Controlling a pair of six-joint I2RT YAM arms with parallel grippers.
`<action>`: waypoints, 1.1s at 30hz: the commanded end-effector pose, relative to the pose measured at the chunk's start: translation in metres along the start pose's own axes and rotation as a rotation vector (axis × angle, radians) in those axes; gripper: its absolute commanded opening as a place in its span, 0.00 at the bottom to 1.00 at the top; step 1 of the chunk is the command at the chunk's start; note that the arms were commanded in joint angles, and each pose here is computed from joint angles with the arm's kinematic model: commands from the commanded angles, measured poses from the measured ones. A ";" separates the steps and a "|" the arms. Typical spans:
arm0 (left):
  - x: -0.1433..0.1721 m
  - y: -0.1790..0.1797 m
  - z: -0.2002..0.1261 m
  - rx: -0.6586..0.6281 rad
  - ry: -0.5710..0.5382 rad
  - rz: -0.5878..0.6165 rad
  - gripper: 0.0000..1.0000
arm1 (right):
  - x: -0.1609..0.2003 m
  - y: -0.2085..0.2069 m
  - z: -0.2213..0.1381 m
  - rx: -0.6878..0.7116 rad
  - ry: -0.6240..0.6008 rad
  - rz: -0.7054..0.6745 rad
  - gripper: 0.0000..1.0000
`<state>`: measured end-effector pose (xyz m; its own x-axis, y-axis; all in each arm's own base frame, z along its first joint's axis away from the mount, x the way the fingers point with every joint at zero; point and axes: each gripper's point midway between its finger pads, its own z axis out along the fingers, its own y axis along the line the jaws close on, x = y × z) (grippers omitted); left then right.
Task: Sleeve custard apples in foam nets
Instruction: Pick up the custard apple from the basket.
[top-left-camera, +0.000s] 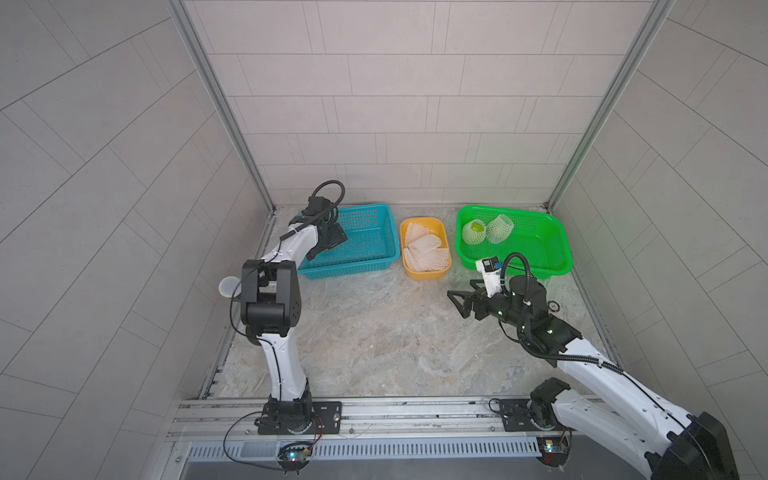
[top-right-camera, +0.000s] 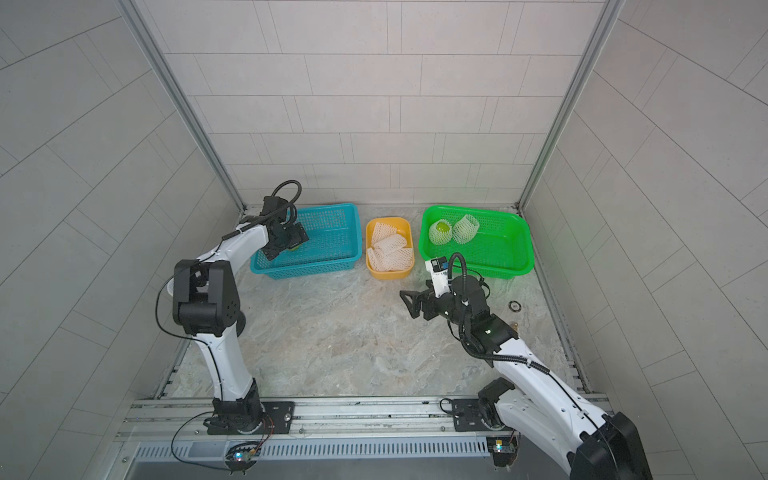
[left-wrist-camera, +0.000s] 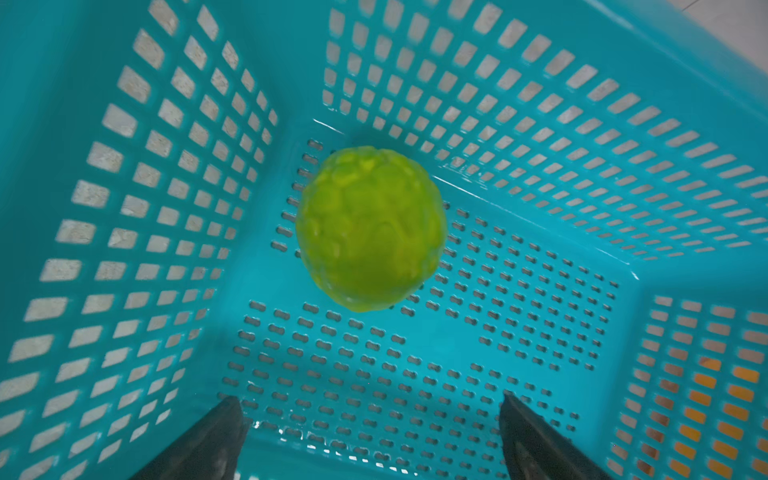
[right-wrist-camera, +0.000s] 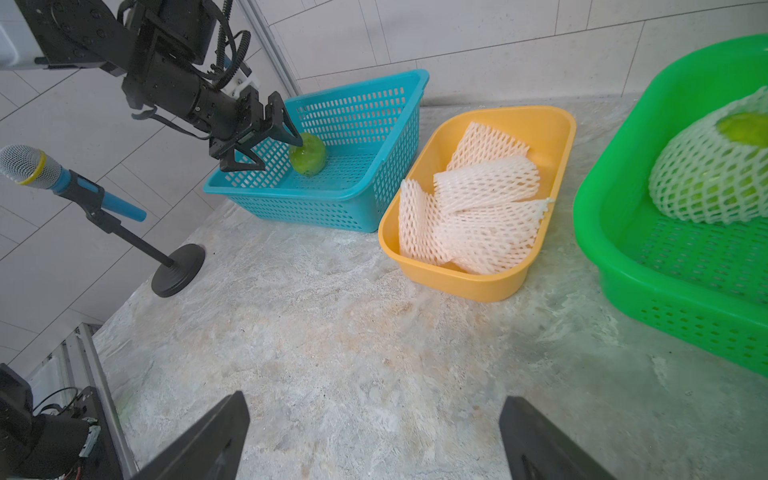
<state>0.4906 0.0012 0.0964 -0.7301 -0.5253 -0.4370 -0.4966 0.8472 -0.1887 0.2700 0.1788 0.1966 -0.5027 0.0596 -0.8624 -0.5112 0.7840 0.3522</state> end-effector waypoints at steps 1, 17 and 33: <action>-0.016 0.004 0.000 -0.025 -0.039 -0.003 1.00 | -0.003 0.006 -0.004 -0.022 -0.028 -0.032 0.99; -0.035 0.003 0.045 -0.105 -0.052 0.005 1.00 | 0.003 0.009 -0.004 -0.048 -0.024 -0.033 0.99; -0.039 0.000 0.048 -0.106 -0.034 0.027 0.74 | 0.002 0.010 0.003 -0.064 -0.023 -0.013 0.98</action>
<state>0.5420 0.0256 0.0516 -0.7277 -0.5016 -0.4678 -0.5357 0.8416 -0.0691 0.2666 0.1848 0.1926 -0.4987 0.0594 -0.8648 -0.5400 0.7591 0.3635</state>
